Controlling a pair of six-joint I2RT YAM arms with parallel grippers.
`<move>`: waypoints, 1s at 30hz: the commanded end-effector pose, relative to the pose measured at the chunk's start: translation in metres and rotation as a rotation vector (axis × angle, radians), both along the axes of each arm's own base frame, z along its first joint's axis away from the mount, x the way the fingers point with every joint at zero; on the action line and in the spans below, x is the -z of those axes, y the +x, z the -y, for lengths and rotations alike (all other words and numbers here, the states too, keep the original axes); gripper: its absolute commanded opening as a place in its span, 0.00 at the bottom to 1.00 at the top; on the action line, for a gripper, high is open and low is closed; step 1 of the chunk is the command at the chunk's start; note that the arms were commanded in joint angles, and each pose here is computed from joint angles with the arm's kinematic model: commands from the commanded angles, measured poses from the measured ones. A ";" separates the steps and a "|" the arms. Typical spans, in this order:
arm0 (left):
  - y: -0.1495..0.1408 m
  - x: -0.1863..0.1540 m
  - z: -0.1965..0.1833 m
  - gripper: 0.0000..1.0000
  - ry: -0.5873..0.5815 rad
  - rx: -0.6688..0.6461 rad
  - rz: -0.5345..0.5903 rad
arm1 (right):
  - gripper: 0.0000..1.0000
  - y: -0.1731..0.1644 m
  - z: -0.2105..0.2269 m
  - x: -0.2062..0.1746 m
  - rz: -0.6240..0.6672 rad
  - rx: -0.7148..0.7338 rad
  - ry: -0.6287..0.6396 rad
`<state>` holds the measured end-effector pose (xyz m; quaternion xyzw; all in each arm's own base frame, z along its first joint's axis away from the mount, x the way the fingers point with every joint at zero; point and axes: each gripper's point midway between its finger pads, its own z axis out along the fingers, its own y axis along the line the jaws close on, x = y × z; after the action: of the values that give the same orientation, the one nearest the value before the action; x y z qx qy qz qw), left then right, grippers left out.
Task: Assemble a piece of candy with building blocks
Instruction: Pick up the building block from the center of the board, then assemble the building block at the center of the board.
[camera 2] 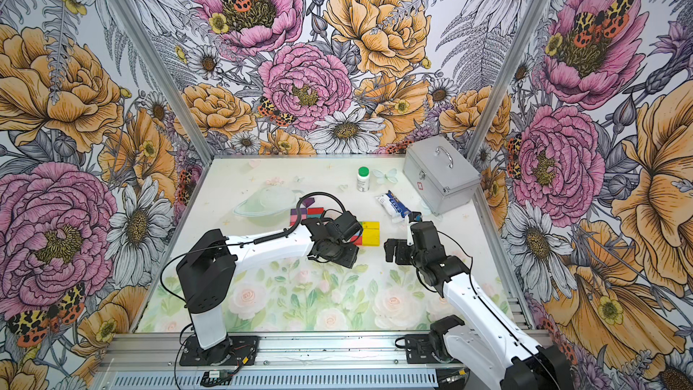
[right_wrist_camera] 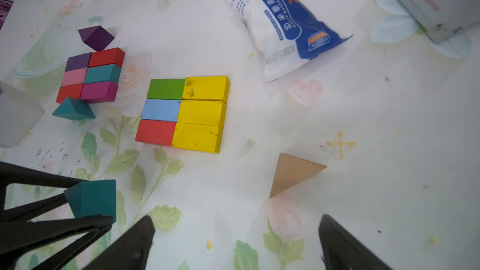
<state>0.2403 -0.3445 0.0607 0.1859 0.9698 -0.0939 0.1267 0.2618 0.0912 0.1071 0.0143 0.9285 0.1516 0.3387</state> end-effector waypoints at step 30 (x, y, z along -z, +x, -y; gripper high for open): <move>0.021 0.035 0.033 0.64 0.068 -0.201 -0.058 | 1.00 0.014 0.033 -0.042 0.116 0.095 0.143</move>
<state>0.2506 -0.3833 0.0275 0.1059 0.9878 -0.0665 0.0925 0.2692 0.0573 0.1308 0.0823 0.9048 0.1918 0.3712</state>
